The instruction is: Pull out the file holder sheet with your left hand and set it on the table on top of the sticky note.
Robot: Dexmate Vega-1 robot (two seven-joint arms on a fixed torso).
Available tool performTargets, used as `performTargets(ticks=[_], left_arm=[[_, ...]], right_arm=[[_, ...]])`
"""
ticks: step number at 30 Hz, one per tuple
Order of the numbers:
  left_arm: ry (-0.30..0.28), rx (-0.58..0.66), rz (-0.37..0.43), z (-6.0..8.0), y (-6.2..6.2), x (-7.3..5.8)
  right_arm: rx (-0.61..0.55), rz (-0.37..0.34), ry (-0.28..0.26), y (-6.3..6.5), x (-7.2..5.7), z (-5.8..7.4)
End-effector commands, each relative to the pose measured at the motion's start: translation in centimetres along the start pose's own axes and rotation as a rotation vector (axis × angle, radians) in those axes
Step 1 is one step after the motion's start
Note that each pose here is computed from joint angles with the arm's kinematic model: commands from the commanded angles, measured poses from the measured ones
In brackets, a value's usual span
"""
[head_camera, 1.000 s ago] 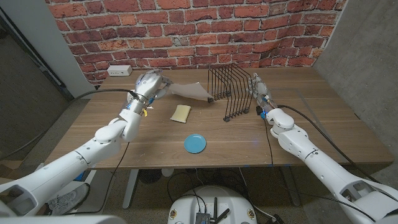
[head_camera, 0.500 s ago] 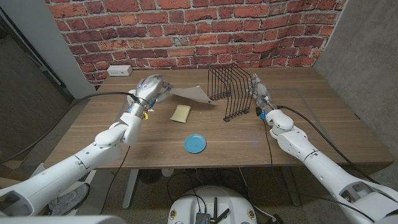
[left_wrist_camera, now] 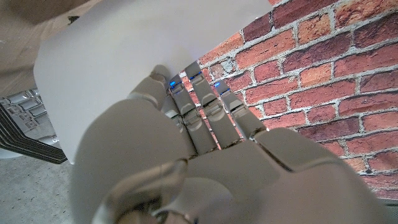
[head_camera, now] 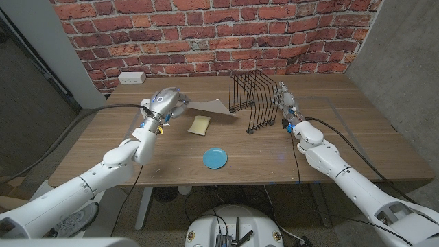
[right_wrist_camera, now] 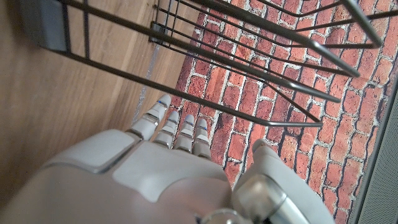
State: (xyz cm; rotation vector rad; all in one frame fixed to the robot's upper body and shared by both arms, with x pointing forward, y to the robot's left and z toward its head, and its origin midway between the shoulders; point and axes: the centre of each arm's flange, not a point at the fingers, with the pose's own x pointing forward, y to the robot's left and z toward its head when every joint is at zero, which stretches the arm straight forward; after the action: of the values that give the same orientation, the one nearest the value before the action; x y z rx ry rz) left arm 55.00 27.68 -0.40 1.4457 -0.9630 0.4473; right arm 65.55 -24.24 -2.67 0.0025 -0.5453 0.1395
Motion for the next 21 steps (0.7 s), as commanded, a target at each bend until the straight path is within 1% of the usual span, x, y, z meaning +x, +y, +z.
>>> performTargets(ticks=[1, 12, 21], left_arm=[[0.025, -0.011, -0.032, -0.13, -0.26, -1.02], [0.029, -0.014, -0.052, -0.29, -0.22, -1.49], [0.035, -0.022, -0.073, 0.03, -0.87, -2.02]], right_arm=[[0.000, 0.000, -0.002, 0.02, -0.27, 0.03], [0.001, 0.004, -0.003, 0.13, -0.29, 0.04], [-0.001, 0.003, -0.003, 0.03, -0.50, 0.11]])
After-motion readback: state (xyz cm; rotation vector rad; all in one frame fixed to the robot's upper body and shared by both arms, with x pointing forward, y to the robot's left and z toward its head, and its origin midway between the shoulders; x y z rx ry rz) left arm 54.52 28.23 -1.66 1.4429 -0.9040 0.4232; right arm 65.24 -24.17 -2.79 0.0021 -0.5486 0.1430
